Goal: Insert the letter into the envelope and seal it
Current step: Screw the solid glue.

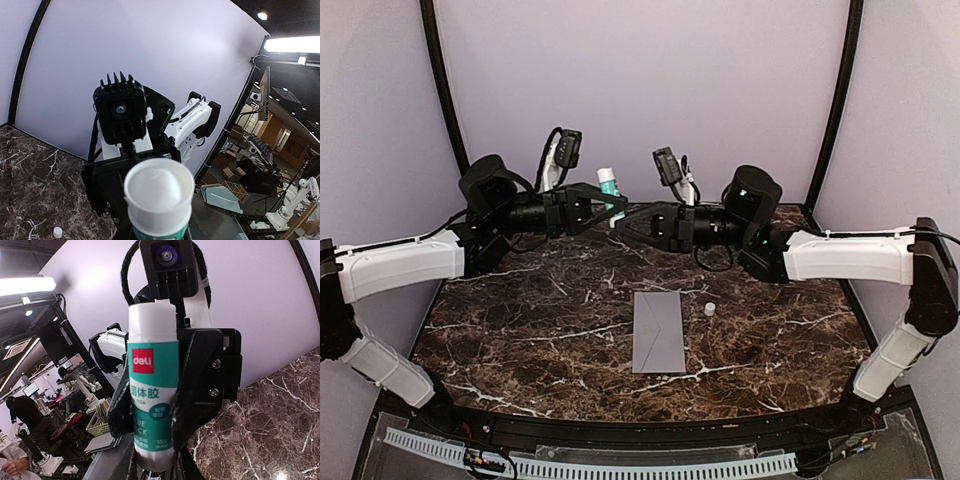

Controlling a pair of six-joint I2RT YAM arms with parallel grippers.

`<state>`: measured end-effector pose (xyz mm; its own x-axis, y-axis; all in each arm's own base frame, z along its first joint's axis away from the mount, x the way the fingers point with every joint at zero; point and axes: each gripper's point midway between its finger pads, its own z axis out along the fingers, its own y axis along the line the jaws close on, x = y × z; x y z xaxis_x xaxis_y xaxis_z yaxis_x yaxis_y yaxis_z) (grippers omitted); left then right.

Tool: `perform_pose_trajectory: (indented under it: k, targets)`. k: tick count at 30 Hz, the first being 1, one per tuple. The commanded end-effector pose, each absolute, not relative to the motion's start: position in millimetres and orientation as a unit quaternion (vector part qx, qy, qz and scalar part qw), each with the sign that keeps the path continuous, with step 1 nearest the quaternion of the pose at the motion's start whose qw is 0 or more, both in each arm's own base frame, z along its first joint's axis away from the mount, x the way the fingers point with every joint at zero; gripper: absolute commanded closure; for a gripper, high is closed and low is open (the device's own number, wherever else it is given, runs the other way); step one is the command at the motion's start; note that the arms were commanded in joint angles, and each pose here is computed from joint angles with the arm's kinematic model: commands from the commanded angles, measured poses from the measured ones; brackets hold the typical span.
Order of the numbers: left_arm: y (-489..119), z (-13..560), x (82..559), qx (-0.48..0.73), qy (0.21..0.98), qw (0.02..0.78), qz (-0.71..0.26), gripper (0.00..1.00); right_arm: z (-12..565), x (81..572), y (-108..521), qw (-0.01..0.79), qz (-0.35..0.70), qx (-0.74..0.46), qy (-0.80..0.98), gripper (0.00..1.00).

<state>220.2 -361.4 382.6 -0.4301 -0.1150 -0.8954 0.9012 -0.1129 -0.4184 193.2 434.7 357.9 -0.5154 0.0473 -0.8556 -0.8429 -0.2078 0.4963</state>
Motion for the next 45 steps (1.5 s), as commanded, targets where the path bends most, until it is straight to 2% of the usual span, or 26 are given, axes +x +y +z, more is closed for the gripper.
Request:
perform_pose_trajectory:
  k: [1,8,16,29,37,40,42,45]
  targets:
    - [-362.1,372.2,219.0,0.37,0.552,0.392,-0.636,1.0,388.1,190.0,434.9,0.355,0.701,-0.367,0.498,0.86]
    - [-363.2,358.5,240.5,0.345,0.596,0.415,-0.595,1.0,382.4,210.5,435.3,0.393,0.672,-0.332,0.532,0.92]
    - [-365.8,331.0,266.2,0.318,0.664,0.433,-0.52,1.0,376.2,245.0,438.7,0.457,0.586,-0.29,0.603,0.97]
    - [-367.2,307.5,290.1,0.262,0.719,0.428,-0.48,1.0,355.3,285.9,467.5,0.527,0.397,-0.243,0.711,0.98]
    - [-368.0,295.7,296.0,0.23,0.738,0.417,-0.477,1.0,354.1,289.1,490.2,0.539,0.341,-0.231,0.735,0.98]
    - [-365.2,295.8,298.4,0.218,0.742,0.42,-0.475,1.0,356.0,284.7,488.4,0.539,0.35,-0.233,0.73,0.87]
    - [-361.1,299.6,301.1,0.208,0.742,0.426,-0.474,1.0,358.7,278.9,481.8,0.539,0.354,-0.241,0.725,0.67]
    - [-350.6,307.0,308.7,0.189,0.738,0.429,-0.486,1.0,367.0,274.5,458.1,0.55,0.353,-0.23,0.721,0.47]
